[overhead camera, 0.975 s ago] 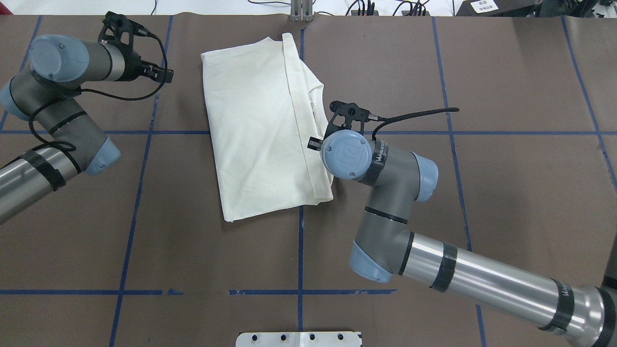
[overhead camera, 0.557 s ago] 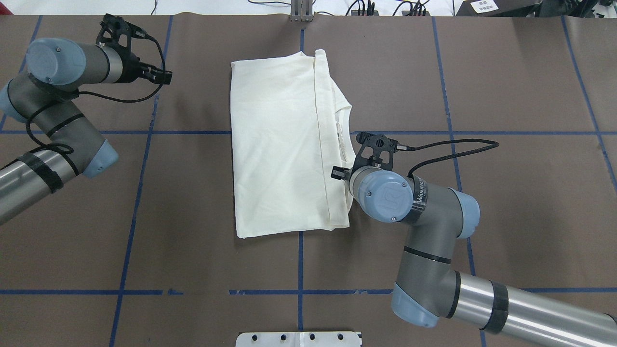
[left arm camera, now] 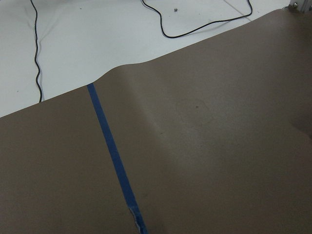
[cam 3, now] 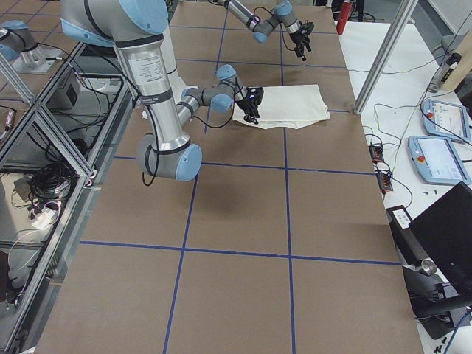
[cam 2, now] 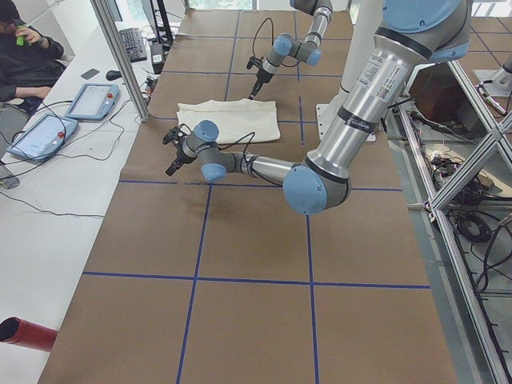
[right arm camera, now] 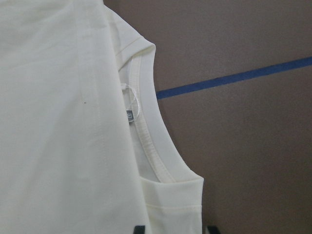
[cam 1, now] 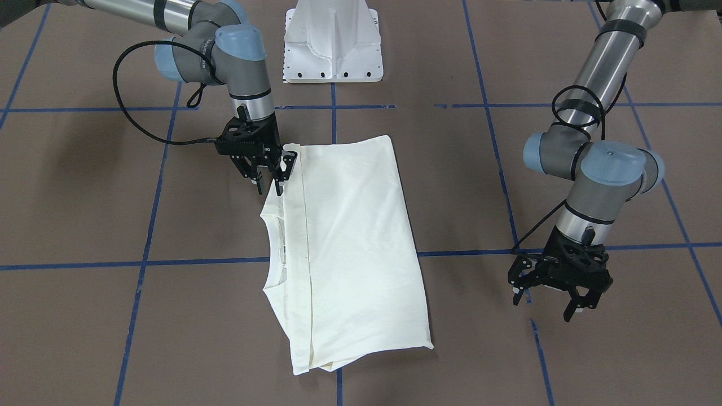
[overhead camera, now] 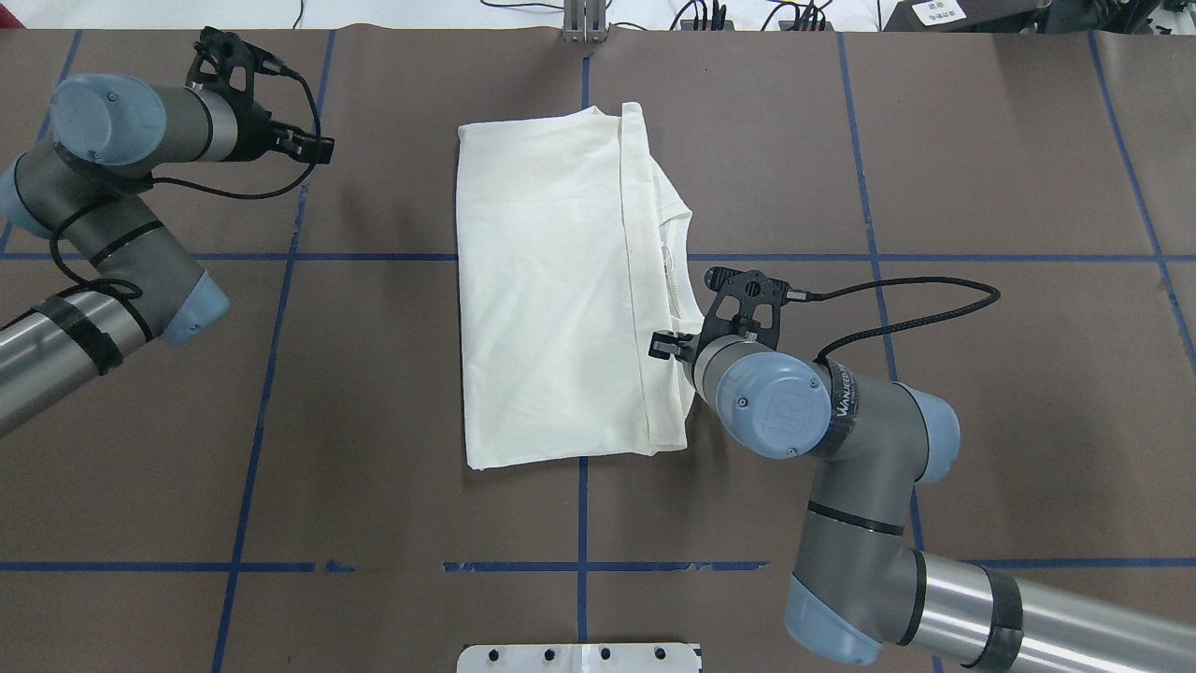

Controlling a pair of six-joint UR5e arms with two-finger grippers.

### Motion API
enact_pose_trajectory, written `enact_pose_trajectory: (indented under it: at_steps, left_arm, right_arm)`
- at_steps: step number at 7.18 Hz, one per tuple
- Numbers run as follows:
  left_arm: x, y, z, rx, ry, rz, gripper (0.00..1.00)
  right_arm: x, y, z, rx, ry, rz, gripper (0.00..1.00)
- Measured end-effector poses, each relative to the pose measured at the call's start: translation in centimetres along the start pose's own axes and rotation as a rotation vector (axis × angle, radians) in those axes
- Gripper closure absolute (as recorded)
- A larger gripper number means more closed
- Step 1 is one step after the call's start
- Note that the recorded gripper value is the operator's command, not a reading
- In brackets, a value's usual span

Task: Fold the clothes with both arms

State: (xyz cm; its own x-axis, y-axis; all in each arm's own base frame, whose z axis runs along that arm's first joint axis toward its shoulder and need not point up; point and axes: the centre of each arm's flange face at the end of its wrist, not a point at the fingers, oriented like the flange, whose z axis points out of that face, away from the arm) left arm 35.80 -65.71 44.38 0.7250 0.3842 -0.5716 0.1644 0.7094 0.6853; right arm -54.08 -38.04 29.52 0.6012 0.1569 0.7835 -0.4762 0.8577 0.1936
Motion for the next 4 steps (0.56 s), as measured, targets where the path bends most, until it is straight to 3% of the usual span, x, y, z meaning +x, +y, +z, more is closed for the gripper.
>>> enact_pose_trajectory:
  at_steps: [2,4]
  left_arm:
    - [0.1,0.1,0.1,-0.002,0.001,-0.005,0.0]
    - [0.7,0.5,0.3,-0.008,0.008,-0.017,0.0]
  right_arm:
    - [-1.0,3.5,-1.1,-0.036,-0.009,-0.179,0.0]
    - [-2.0,8.2,-2.1,-0.02,-0.007,-0.399,0.0]
